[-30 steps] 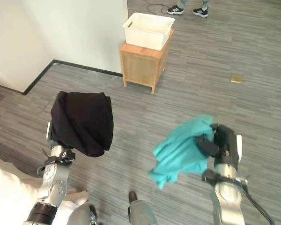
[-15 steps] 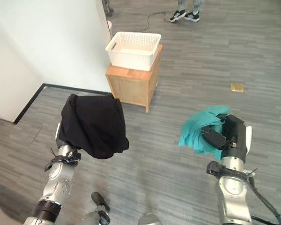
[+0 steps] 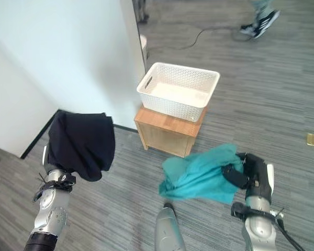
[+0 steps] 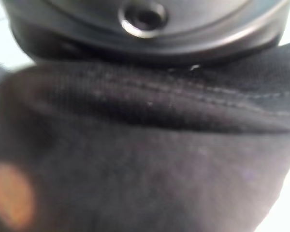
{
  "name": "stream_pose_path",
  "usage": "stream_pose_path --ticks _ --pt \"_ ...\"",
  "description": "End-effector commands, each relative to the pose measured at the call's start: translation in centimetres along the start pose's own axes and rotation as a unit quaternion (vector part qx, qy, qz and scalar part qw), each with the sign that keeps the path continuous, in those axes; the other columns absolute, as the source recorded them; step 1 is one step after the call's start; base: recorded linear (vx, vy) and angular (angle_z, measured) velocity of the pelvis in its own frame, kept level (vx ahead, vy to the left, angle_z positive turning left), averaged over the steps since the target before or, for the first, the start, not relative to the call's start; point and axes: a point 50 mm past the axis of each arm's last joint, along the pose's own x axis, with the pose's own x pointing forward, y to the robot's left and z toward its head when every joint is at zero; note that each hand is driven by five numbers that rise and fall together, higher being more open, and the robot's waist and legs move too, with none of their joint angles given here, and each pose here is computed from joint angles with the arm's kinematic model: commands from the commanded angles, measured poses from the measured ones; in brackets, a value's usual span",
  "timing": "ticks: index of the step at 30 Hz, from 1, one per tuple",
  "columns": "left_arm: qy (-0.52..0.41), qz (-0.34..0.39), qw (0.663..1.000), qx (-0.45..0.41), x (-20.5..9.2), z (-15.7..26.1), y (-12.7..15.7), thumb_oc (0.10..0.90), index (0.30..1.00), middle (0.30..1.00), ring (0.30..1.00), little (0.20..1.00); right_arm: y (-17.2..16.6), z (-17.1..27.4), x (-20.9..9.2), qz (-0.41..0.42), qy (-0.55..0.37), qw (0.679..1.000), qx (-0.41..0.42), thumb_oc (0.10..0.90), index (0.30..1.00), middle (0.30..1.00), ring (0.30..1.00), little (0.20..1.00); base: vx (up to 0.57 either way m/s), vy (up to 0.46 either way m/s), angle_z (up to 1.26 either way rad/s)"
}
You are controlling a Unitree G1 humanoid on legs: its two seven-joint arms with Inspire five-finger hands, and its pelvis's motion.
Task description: Pick up bed clothes into laundry basket.
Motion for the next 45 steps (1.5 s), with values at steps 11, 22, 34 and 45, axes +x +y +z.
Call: stream_pose_path --ticks 11,22,34,45 --pt "-0.137 -0.059 0.989 -0.015 1.4 5.4 -1.3 0.4 0.3 0.3 0.3 0.3 -1.7 7.3 2.2 0.002 -0.183 0.983 -0.012 0.4 0.3 0.3 0.3 0.3 0.05 -0.171 0.1" --pt "-0.139 -0.077 0.987 0.021 2.4 6.4 -1.4 0.4 0.3 0.3 0.3 0.3 -2.3 10.5 3.2 0.046 -0.23 0.97 -0.071 0.4 0.3 0.3 0.3 0.3 0.01 0.067 -0.03" --pt "-0.099 -0.035 0.994 0.005 0.8 4.0 0.6 0.4 0.3 0.3 0.3 0.3 -0.4 12.3 3.0 0.108 -0.276 0.954 -0.044 0.4 0.3 0.3 0.3 0.3 -0.01 -0.023 0.48" --pt "-0.144 -0.026 0.979 0.144 1.0 6.9 1.0 0.4 0.3 0.3 0.3 0.3 4.4 15.5 4.5 0.228 -0.323 0.909 -0.128 0.4 0.3 0.3 0.3 0.3 -0.01 -0.017 0.16"
